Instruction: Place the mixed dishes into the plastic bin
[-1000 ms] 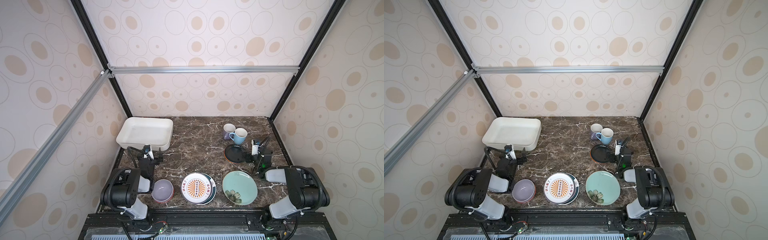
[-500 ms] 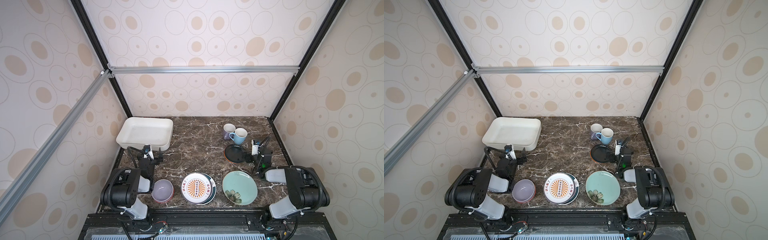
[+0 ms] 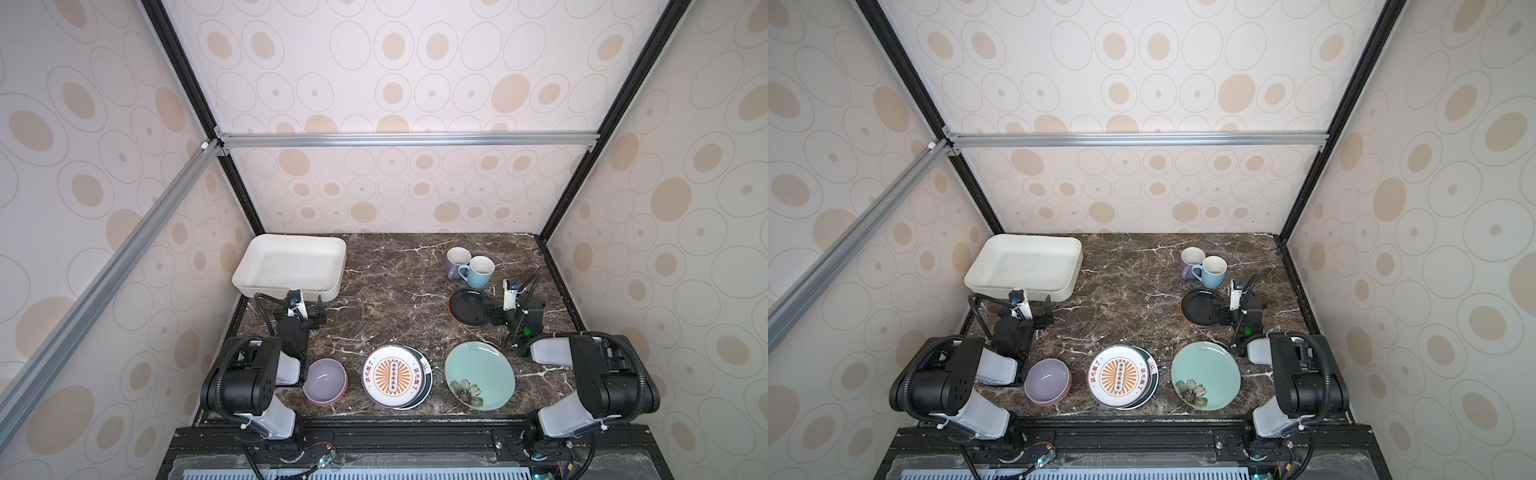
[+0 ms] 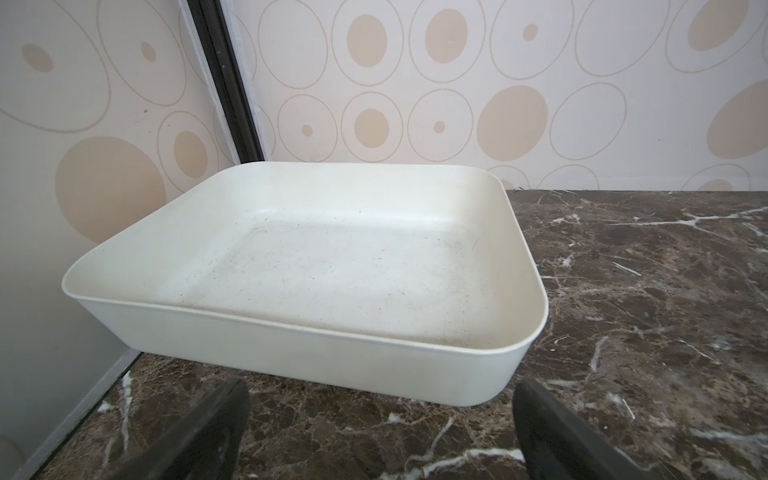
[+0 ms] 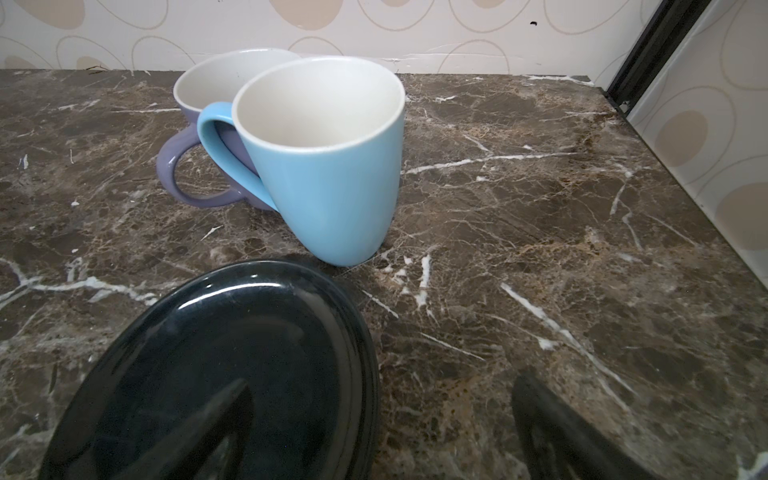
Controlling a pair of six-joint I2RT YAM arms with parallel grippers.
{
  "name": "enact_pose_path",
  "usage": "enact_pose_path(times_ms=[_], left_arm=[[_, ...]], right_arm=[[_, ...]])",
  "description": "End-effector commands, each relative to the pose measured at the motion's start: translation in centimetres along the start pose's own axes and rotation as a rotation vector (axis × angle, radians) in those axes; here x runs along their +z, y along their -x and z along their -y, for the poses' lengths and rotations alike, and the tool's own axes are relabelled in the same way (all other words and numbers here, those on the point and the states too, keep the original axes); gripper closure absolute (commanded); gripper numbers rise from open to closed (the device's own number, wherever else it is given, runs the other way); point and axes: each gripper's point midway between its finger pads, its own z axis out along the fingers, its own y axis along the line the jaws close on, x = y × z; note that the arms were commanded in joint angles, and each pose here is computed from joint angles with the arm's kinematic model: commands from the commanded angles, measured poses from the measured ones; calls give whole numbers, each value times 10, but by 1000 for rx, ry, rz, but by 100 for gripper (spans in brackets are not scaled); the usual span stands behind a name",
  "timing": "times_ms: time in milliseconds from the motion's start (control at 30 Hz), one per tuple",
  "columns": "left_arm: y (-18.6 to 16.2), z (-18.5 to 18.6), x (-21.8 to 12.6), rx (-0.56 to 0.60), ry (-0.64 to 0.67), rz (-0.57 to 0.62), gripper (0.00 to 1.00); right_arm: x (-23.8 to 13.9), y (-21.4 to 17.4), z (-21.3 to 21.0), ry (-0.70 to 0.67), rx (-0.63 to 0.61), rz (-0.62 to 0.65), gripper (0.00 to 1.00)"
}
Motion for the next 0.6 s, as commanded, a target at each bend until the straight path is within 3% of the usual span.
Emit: enact_pose_path(times_ms=[0, 467, 567], left_arm=[[10, 2, 3, 24, -4, 31, 1], [10, 2, 2, 22, -5, 35, 1], [18, 7, 8, 37, -32, 11, 1]], right_arm=[[-1, 5, 2, -10, -14, 20, 0], [-2, 4, 1, -9, -15, 15, 0], [-6, 11, -11, 59, -53, 28, 0]])
